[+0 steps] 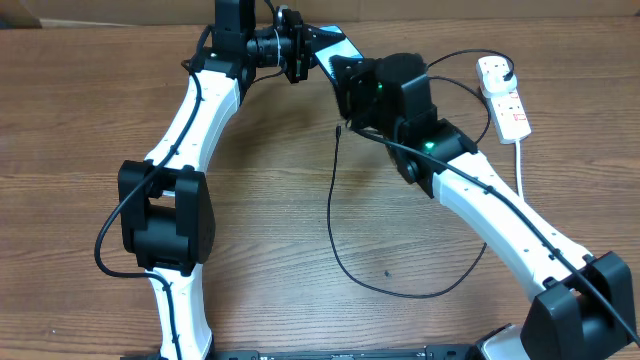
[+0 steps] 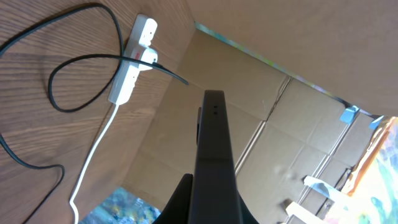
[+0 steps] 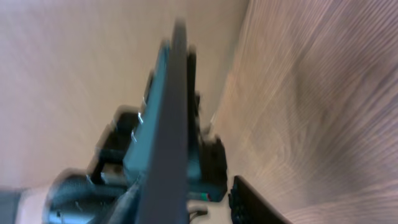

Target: Plug charger to phone and switch on socket

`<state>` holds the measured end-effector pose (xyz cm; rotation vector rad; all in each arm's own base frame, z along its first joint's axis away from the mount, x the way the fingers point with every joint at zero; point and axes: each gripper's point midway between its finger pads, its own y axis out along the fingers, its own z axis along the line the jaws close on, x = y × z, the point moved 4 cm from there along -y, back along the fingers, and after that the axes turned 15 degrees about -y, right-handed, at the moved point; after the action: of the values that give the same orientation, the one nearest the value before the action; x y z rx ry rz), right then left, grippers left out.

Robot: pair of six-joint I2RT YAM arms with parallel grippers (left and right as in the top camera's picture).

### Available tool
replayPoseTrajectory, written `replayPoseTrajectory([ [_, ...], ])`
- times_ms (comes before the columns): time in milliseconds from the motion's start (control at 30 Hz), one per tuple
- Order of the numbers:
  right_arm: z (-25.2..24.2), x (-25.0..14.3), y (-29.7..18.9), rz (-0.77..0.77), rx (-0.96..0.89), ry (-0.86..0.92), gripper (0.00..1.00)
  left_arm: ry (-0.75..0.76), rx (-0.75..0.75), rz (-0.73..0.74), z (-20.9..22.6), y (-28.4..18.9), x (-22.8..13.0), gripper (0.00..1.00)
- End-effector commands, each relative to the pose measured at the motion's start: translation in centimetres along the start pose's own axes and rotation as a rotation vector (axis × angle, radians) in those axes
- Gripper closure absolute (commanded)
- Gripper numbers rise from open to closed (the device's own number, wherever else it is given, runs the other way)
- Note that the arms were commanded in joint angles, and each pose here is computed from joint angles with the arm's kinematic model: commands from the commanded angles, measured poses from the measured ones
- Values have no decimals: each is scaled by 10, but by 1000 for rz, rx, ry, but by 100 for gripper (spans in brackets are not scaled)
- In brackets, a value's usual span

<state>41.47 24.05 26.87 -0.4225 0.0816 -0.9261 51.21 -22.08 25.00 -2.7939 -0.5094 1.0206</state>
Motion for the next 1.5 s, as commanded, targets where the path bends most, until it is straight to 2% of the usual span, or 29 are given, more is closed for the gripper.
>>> replayPoseTrajectory([
  [0, 5, -33, -2, 133, 17, -77, 56, -8, -10, 22, -9, 5, -16, 96],
  [200, 3, -17, -2, 102, 17, -164, 47, 18, -18, 12, -11, 0, -12, 96],
  [333, -10, 7, -5, 100, -22, -205, 47, 46, -32, -1, -15, -13, -3, 96],
  [433, -17, 30, -10, 117, -20, -309, 48, 82, -41, -10, -17, -30, 8, 96],
  [667, -31, 52, -20, 174, -22, -417, 48, 102, -63, -3, -22, -57, 19, 96],
  [833, -41, 53, -22, 193, -60, -477, 46, 126, -63, 35, -22, -66, 18, 96],
  [1000, -56, 47, -29, 249, -158, -601, 46, 120, -40, 174, -18, -73, 2, 96],
  [1167, -55, 57, -50, 259, -335, -734, 48, 68, -15, 291, -15, -82, -10, 96],
  [1267, -51, 61, -56, 289, -439, -807, 53, 108, -18, 329, -14, -89, -13, 96],
  [1400, -59, 53, -36, 363, -513, -880, 55, 171, -48, 298, -17, -103, -3, 96],
  [1467, -67, 46, -20, 382, -533, -904, 60, 207, -70, 264, -19, -113, 5, 96],
])
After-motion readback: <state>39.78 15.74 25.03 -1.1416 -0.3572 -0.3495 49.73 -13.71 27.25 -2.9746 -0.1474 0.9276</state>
